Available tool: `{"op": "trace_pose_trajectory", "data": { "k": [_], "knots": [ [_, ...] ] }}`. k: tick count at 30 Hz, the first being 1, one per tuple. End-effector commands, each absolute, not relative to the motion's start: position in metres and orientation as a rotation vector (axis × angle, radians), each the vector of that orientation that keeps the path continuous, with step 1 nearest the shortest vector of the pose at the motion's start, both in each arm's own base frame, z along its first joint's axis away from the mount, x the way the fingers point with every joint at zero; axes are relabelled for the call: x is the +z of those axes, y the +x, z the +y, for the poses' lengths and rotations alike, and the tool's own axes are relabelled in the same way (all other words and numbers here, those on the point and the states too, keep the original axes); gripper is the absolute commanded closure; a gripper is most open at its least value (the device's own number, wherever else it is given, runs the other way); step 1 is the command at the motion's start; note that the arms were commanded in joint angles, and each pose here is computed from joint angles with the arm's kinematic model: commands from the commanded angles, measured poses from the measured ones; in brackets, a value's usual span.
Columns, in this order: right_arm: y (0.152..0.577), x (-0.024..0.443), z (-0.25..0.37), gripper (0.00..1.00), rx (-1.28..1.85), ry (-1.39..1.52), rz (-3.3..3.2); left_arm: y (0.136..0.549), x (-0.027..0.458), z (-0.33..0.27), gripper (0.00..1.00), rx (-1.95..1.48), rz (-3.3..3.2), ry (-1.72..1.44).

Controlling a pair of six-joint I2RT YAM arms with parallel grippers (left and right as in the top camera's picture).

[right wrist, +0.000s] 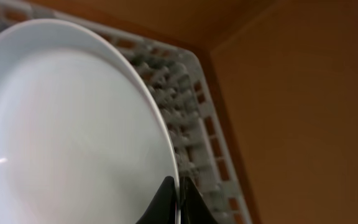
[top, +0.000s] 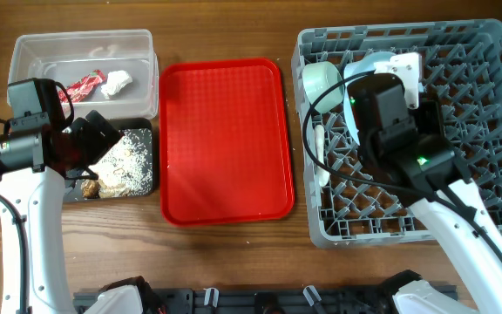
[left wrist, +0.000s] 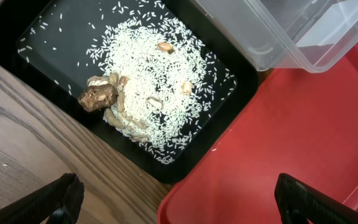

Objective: Sort waste into correct bins and load items into the dishwasher rack

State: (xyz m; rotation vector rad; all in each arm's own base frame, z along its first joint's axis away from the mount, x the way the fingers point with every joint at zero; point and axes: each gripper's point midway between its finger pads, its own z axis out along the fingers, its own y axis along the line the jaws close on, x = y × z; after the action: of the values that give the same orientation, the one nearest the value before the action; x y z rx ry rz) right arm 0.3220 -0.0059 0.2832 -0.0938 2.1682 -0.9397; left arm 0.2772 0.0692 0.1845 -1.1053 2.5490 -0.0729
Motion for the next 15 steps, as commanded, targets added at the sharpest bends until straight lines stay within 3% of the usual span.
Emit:
{"op": "trace_pose_trajectory", "data": {
  "k": [1,7,8,9,10,11,12,15],
  "knots": [
    [0.315,0.260,-0.018,0.96,-1.116,-0.155,2.200,0.277,0.186,0.070,0.00,-0.074,2.542,-1.101],
    [0.324,0.206,0.007,0.95,-0.926,-0.221,2.343,0.278,0.186,0.070,0.00,-0.075,2.539,-1.100],
    [0.328,0.199,0.020,0.75,-0.813,-0.238,2.368,0.278,0.186,0.070,0.00,-0.075,2.539,-1.100],
    [0.331,0.194,0.032,0.43,-0.720,-0.257,2.389,0.278,0.186,0.070,0.00,-0.076,2.540,-1.100],
    [0.332,0.191,0.043,0.21,-0.626,-0.269,2.407,0.279,0.186,0.068,0.00,-0.093,2.548,-1.082],
    [0.333,0.192,0.055,0.07,-0.492,-0.225,2.417,0.285,0.188,0.057,0.00,-0.179,2.572,-0.991],
    [0.333,0.196,0.059,0.00,-0.429,-0.183,2.414,0.291,0.191,0.047,0.00,-0.247,2.581,-0.917],
    [0.333,0.231,0.079,0.00,-0.113,-0.136,2.369,0.303,0.196,0.022,0.00,-0.300,2.605,-0.695]
  ]
}}
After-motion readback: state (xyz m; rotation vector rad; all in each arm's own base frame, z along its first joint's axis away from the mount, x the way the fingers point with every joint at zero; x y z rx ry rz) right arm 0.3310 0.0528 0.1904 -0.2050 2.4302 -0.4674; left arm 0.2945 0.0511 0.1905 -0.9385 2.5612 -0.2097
